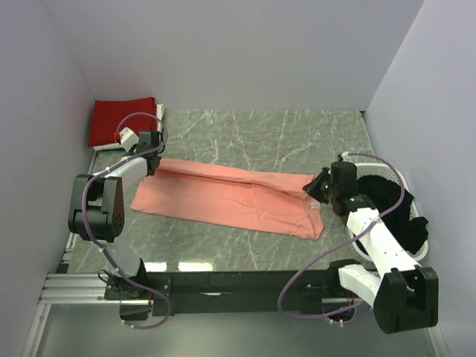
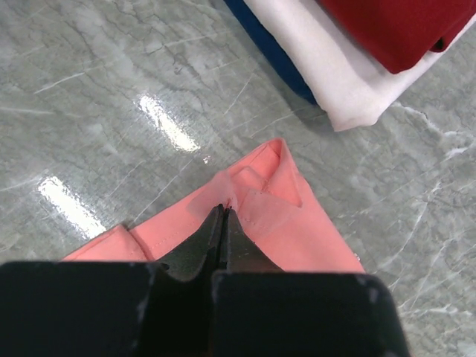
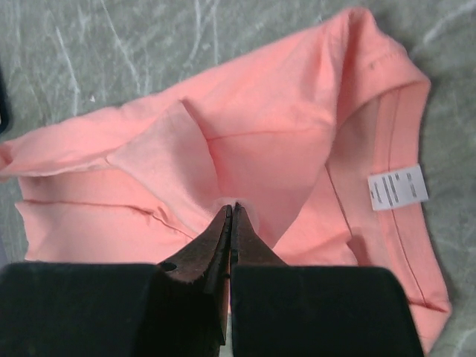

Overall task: Fold and stack the t-shirts
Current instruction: Fold the tshirt

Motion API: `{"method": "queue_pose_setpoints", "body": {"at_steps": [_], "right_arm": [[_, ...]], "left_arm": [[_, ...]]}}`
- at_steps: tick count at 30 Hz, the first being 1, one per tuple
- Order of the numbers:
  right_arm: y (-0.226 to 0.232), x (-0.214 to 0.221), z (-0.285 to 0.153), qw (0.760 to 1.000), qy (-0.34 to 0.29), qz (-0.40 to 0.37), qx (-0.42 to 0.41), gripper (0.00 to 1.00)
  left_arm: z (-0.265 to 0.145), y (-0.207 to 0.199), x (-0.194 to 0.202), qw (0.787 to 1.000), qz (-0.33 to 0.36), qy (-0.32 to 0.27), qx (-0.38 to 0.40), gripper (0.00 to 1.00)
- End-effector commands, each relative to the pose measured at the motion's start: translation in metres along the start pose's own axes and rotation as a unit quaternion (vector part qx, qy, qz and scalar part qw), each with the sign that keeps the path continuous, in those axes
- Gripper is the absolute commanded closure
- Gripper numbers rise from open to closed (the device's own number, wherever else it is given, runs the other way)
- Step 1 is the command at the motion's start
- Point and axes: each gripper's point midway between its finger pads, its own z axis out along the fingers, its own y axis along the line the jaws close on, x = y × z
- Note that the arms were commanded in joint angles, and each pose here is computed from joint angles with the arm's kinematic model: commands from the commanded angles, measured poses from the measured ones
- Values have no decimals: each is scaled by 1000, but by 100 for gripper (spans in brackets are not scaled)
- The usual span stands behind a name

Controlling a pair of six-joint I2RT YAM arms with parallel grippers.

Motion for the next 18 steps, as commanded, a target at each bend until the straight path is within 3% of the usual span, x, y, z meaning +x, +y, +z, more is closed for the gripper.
{"method": "queue_pose_setpoints", "body": {"at_steps": [1,14,18], "right_arm": [[1,0,-6,1000,-15,3,-16,100],[-23,33,-5,1000,5,4,-9,100],[-24,45,-5,1000,21,4,-22,90]], "left_arm": [[-6,-8,-18,999,-35,-22,24,99],[-2,9,-6,999,-46,-12,20,99],[-4,11,-5,998,-56,-10,28,94]]}}
